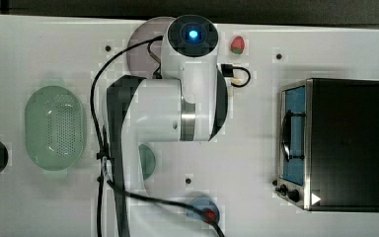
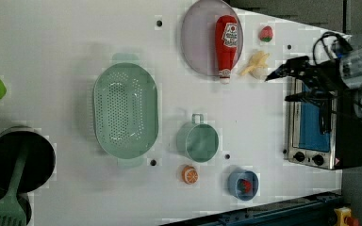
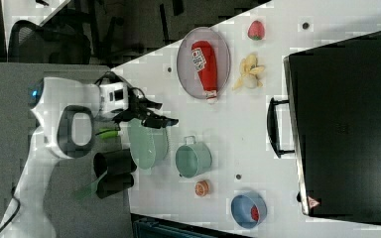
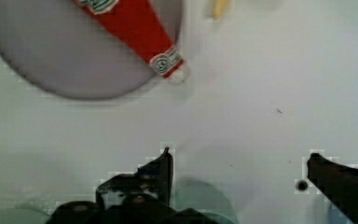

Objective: Pick ketchup from plate and place it on table.

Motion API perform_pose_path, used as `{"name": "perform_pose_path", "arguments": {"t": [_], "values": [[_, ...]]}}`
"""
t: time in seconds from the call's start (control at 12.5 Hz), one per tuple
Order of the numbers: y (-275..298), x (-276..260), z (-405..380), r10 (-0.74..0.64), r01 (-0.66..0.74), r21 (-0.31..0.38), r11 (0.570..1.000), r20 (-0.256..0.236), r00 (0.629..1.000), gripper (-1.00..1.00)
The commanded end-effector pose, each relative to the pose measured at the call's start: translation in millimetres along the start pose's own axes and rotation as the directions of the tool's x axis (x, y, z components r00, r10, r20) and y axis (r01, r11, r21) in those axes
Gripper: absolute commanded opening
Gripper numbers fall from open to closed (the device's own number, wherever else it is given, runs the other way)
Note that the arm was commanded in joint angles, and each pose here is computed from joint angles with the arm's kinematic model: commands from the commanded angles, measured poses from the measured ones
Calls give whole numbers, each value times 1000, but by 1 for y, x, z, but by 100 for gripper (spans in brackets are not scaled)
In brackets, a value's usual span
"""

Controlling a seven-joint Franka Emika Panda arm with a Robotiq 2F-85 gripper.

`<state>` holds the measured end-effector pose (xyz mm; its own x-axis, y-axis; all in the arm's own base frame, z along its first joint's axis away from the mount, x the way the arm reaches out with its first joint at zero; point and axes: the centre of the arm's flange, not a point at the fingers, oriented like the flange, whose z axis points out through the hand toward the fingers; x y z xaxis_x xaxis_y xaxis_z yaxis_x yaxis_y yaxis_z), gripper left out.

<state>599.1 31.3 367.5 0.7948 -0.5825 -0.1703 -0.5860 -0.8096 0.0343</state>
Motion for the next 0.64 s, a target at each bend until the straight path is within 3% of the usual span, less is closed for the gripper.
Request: {"name": "perform_pose_path", "arguments": {"t": [0.08, 0.4, 0.64], "values": [[-10, 14, -5, -257, 259, 33, 965, -65, 964, 100], [-30, 50, 51, -488, 492, 39, 870, -84, 869, 100], [-41, 67, 87, -522, 527, 46, 849, -79, 849, 100]]}}
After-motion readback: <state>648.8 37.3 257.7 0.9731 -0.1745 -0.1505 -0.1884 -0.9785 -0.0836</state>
